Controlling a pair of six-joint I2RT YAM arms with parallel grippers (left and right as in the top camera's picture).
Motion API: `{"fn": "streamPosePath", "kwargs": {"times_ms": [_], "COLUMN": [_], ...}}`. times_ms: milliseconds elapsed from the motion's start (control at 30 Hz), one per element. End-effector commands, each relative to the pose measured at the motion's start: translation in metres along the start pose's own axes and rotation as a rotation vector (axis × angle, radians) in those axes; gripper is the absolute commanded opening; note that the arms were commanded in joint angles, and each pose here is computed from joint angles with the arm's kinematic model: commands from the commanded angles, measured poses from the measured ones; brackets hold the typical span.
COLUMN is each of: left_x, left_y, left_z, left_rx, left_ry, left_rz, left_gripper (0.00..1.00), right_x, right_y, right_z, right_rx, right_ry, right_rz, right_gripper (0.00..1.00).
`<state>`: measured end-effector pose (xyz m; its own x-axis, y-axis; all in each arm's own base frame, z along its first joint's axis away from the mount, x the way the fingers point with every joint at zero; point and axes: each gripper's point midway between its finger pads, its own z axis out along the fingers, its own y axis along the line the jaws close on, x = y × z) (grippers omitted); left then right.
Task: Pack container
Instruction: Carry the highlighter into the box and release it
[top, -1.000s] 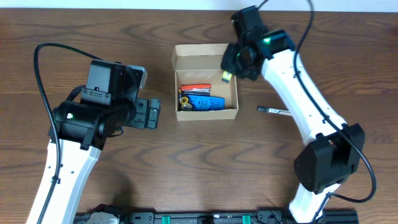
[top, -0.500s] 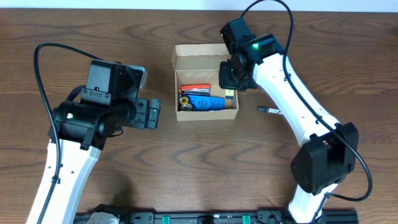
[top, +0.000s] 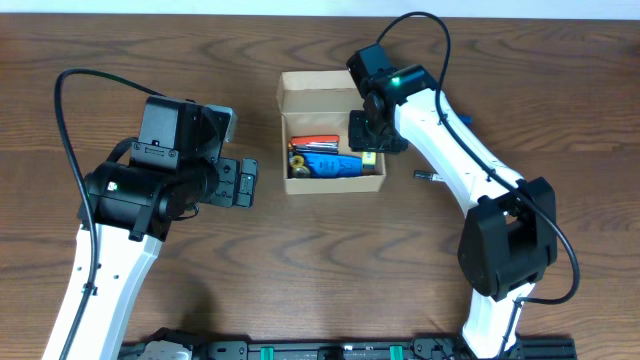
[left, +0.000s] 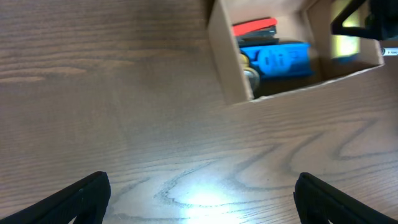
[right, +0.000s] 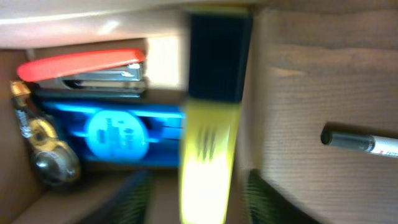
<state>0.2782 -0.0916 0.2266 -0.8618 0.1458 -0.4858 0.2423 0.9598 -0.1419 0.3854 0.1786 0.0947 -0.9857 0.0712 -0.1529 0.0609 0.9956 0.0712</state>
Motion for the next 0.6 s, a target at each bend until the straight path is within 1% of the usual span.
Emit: {"fn": "streamPosePath", "kwargs": {"times_ms": [0,33,167,300,400,500,567], "left_x": [-0.002,-0.002,-0.002,-0.002,-0.002,-0.002,-0.002], "left_y": [0.002,0.002,0.002,0.002,0.002,0.002,0.002], "left_z": [-0.003,-0.003,-0.003,-0.003,-0.003,-0.003,-0.003], "left_rx": [-0.006,-0.006,-0.006,-0.006,-0.006,-0.006,-0.006], "left_ry": [-0.01,-0.01,-0.01,-0.01,-0.01,-0.01,-0.01], "left_rz": [-0.009,-0.009,-0.009,-0.009,-0.009,-0.009,-0.009], "left_gripper": [0.95,0.95,0.95,0.95,0.95,0.95,0.95], "right_x": [0.004,0.005,0.007,-0.001,-0.011,-0.028,-0.039], "right_y": [0.003,0.003,0.003,0.007,0.011,0.013,0.005], "right_z": [-0.001,-0.002,-0.015,-0.042,-0.068,-0.093,-0.103], "right_rx": [0.021,0.019,0.019,0.007,-0.009,-0.036,-0.016], "right_ry": [0.0,0.007,0.023,0.004,-0.041,-0.109,-0.153], "right_rz": [-0.027,-0.027,-0.027,-0.027,-0.033,-0.114,-0.158], "right_gripper": [0.61,0.63,0.64,0.64,0.65,0.69,0.71]}}
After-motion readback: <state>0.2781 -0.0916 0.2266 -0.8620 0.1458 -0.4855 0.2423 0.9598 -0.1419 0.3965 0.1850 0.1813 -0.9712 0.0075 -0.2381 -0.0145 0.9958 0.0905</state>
